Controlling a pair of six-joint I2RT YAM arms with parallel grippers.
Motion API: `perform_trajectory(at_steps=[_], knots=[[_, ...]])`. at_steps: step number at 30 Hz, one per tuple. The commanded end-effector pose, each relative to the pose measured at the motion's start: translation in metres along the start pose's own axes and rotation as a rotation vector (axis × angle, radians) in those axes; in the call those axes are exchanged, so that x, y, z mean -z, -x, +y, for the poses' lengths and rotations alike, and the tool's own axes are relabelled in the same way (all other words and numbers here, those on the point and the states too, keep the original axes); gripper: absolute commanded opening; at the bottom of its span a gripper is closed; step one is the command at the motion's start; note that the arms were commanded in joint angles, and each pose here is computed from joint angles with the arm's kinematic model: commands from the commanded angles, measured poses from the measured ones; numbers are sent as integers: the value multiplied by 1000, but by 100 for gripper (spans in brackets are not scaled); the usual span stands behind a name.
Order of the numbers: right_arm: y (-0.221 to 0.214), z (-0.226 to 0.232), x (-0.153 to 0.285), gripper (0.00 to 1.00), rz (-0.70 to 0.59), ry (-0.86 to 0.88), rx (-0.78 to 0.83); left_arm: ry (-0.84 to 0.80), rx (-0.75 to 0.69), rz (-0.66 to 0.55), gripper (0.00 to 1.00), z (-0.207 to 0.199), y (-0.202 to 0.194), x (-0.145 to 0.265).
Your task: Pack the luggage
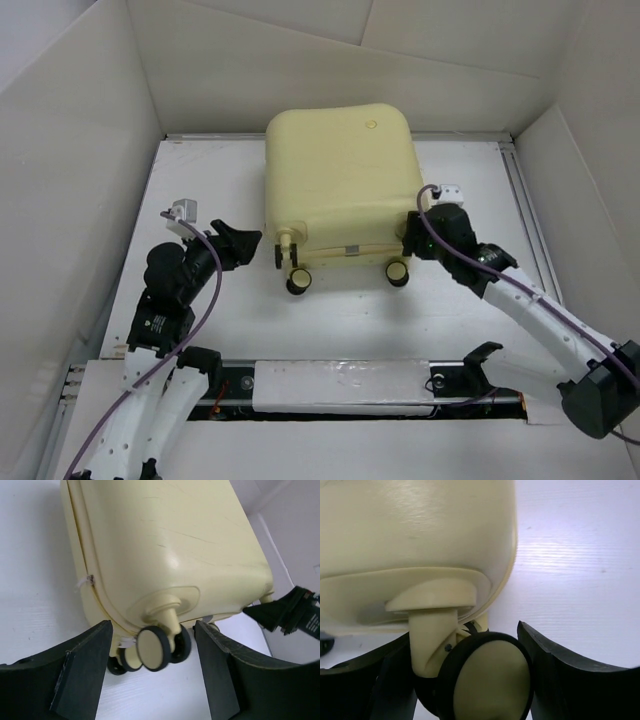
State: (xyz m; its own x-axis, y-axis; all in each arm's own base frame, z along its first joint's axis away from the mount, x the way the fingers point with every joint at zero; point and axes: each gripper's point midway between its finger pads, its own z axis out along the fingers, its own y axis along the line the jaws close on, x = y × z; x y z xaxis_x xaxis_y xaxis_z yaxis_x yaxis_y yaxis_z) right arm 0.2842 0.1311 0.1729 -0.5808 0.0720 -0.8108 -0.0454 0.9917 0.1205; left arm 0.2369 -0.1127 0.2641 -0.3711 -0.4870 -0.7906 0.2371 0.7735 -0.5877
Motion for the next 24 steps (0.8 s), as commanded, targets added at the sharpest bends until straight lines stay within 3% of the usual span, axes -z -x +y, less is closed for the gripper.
perform_trajectory(at_steps=[1,3,6,9,11,13,14,15,19,20,21,24], knots=[[104,-30,18,14,-269,-24,-116,-46,-17,-20,63,-8,5,-1],[125,-40,26,49,-304,-22,-121,-84,4,-15,62,-13,2,-3],[135,-38,41,89,-320,30,-113,-108,44,-30,60,-18,8,-16],[138,-30,56,100,-345,71,-106,-123,64,-62,58,-32,36,-36],[141,-24,73,100,-394,102,-106,-110,60,-108,58,-47,74,-47],[142,-20,80,100,-414,119,-115,-22,43,-88,58,-34,86,-80],[147,-16,89,100,-437,139,-126,-10,26,-159,56,-50,125,-81],[144,0,95,100,-428,211,-106,51,26,-117,55,-40,124,-94],[143,46,121,100,-444,401,-59,58,-59,-243,55,-71,191,-88],[137,56,117,100,-419,423,-44,102,-85,-204,55,-67,185,-109],[134,72,122,100,-405,464,-35,268,-157,-259,55,-62,210,-99],[126,85,114,100,-369,439,-23,358,-276,-186,56,-94,171,-138]])
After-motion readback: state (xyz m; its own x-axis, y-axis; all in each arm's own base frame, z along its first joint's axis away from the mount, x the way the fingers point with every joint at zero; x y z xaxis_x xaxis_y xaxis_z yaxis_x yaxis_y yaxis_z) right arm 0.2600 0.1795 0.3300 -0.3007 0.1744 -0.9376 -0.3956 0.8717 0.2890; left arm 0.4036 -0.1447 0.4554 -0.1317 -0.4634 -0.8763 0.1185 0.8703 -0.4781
